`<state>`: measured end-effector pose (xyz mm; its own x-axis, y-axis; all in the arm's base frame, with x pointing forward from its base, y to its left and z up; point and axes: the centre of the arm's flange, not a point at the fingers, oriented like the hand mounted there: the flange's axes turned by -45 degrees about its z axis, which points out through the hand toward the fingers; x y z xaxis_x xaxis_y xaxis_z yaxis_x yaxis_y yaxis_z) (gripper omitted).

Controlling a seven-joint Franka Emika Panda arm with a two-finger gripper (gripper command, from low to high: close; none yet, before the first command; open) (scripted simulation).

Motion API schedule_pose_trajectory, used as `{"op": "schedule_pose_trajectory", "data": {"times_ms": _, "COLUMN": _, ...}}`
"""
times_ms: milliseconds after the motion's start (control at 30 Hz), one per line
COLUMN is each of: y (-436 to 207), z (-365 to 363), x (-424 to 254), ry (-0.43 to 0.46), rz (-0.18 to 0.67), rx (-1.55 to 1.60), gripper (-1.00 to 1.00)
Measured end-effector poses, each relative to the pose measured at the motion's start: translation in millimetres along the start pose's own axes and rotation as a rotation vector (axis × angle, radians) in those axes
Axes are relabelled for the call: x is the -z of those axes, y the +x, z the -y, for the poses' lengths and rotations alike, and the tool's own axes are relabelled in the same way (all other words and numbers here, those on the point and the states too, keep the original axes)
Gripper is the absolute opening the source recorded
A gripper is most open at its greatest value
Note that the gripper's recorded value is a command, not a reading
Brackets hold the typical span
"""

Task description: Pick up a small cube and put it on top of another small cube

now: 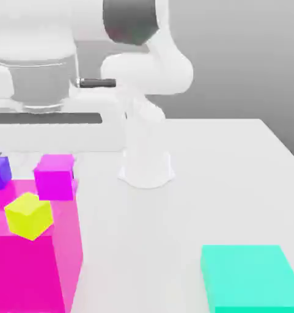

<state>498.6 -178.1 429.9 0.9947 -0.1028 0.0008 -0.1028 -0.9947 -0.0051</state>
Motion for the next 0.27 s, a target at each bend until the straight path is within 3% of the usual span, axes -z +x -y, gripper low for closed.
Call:
{"op": "schedule_pose_trajectory", "data": {"times_ms": 67, "y": 0.8, "z": -0.5, "x": -26.3, "ry": 0.001, "rz": 0.000, "rx": -0.002, "gripper": -1.00}}
{"op": "schedule_pose_trajectory", "data": {"times_ms": 100, "y": 0.5, "z": -0.4, "x": -36.9, "ry": 0.001, "rz": 0.000, "rx": -0.002, "gripper": 1.00}}
{"op": "schedule_pose_trajectory", "data": {"times_ms": 267, "y": 0.9, "z": 1.1, "x": -36.9, "ry": 0.001, "rz": 0.000, "rx": 0.001, "gripper": 1.00}}
